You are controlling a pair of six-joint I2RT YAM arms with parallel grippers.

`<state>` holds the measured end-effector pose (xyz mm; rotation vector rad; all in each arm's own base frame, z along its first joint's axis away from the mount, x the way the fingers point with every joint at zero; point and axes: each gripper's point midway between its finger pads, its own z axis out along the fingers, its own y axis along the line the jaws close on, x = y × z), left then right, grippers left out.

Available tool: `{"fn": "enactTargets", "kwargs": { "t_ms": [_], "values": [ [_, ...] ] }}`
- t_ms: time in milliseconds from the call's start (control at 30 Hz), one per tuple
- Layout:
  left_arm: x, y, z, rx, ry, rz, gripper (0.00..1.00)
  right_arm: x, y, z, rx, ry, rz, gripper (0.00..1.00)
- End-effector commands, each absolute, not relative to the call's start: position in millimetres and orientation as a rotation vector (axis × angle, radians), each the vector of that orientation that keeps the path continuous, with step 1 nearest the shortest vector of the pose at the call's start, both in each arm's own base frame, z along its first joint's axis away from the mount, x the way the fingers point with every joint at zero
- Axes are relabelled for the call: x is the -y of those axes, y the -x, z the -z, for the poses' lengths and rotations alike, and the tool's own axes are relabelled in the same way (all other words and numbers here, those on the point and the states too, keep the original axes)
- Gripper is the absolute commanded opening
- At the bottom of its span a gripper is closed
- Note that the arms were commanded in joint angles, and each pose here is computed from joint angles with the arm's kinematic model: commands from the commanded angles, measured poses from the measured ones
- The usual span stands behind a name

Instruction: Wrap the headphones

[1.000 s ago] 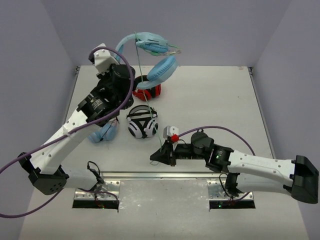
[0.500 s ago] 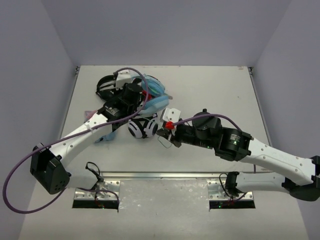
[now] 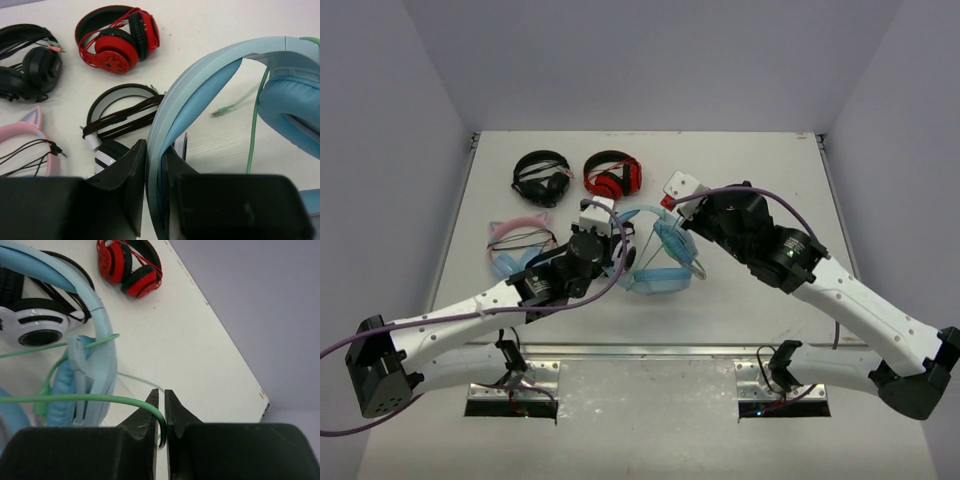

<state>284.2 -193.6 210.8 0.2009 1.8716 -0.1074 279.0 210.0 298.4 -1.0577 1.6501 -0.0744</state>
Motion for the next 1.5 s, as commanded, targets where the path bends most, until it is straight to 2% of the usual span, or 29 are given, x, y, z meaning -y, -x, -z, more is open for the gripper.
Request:
{"fn": "enactTargets", "kwargs": {
  "t_ms": [0,133,500,933,1100,1200,1267,1333,1367,1467],
  "values": [
    [217.8,-275.7,-244.4,-1.734,-0.153,0.334,0.00,-185.6,-309.8,-329.9,-1.567,0.934,0.236,0.08],
    [224.6,-259.8,-227.0,-1.760,-0.220,0.344,0.00,-180.6,-325.3,-324.4,-1.590,0.927,0.280,0.01],
    [243.7,-230.1,-208.7,-1.812,-0.369,0.306,0.00,-184.3,-346.5,-318.2,-1.624,0.956,0.272,0.01],
    [246.1,-212.9,-274.7,-1.688,-0.357,0.503,0.00,-182.8,-344.9,-271.0,-1.801,0.949,-0.041,0.06],
    [224.7,-214.5,-320.7,-1.626,-0.178,0.553,0.00,-183.0,-341.0,-265.0,-1.811,0.872,-0.124,0.03],
    [223.1,-211.1,-343.0,-1.599,-0.134,0.618,0.00,-189.6,-329.3,-257.6,-1.777,0.813,-0.253,0.10],
    [228.5,-205.7,-364.8,-1.570,-0.123,0.698,0.00,-208.2,-315.8,-281.2,-1.640,0.811,-0.397,0.20],
    [234.1,-203.4,-385.0,-1.551,-0.111,0.753,0.00,-220.9,-299.2,-276.1,-1.587,0.812,-0.527,0.26],
    [239.4,-200.0,-391.0,-1.545,-0.131,0.787,0.00,-224.5,-296.2,-298.7,-1.482,0.784,-0.556,0.28],
    [245.5,-192.7,-417.0,-1.496,-0.131,0.880,0.00,-232.2,-286.3,-304.4,-1.406,0.746,-0.654,0.30]
  ]
}}
